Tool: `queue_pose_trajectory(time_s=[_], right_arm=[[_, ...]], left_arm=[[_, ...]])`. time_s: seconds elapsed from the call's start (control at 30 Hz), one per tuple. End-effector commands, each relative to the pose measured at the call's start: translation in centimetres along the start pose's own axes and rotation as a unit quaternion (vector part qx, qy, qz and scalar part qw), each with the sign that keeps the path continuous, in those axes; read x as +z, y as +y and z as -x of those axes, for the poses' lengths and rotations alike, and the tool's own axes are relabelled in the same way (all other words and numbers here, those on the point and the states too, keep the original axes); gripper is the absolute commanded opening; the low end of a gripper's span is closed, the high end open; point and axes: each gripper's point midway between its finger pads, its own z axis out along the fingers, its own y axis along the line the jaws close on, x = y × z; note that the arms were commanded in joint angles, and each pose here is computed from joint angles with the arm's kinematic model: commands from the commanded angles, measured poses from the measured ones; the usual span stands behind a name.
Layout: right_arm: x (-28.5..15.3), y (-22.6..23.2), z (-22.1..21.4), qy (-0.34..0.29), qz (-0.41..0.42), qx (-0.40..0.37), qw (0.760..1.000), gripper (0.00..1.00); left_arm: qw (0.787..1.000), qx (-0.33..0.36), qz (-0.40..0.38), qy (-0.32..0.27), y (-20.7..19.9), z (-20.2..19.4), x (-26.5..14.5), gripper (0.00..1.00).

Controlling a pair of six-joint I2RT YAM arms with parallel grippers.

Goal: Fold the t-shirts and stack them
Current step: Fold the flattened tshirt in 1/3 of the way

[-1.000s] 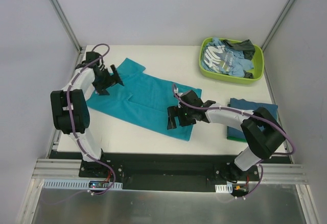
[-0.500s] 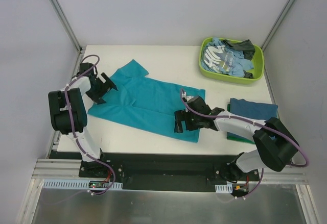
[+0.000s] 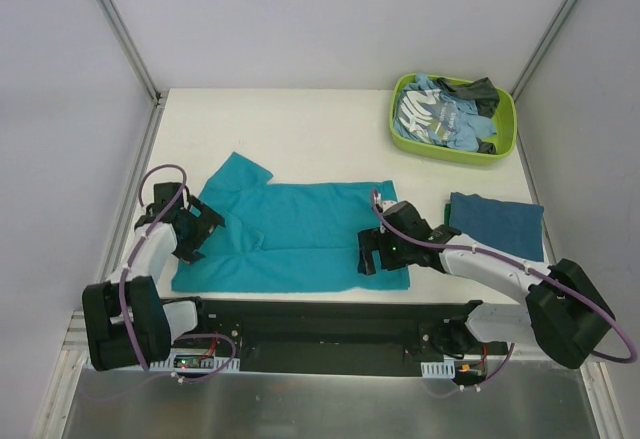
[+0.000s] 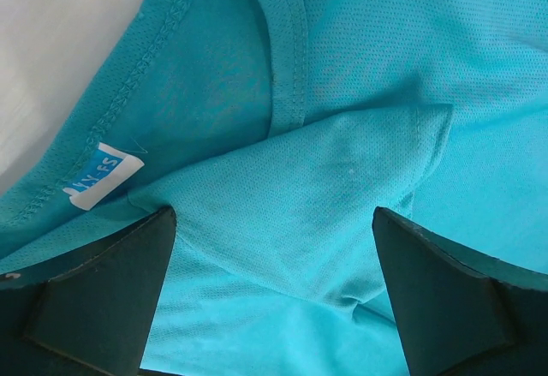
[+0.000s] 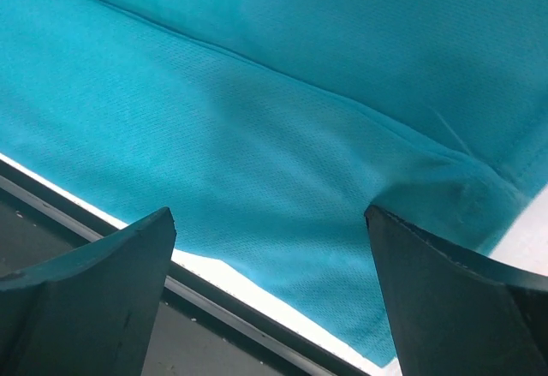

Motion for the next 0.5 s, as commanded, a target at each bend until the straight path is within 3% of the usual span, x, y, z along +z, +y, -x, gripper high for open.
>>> queue_pose_trajectory(time_s=[0.0, 0.1, 0.47], right_arm=[[-0.8, -2.1, -2.1, 0.030, -0.033, -0.003, 0.999, 0.96], [-0.9, -1.9, -2.0, 0.030, -0.027, -0.001, 0.999, 0.96], [-0.5, -2.9, -2.7, 0.045, -0.033, 0.018, 0.998, 0.96]], left_arm=[[0.999, -0.027, 0.040, -0.020, 3.0, -1.0, -0.6, 0.99], [0.999, -0.029, 0.014, -0.011, 2.3, -1.6, -1.1, 0.99], [0.999, -0.002, 0.032, -0.028, 1.2, 1.0, -0.8, 0.99]])
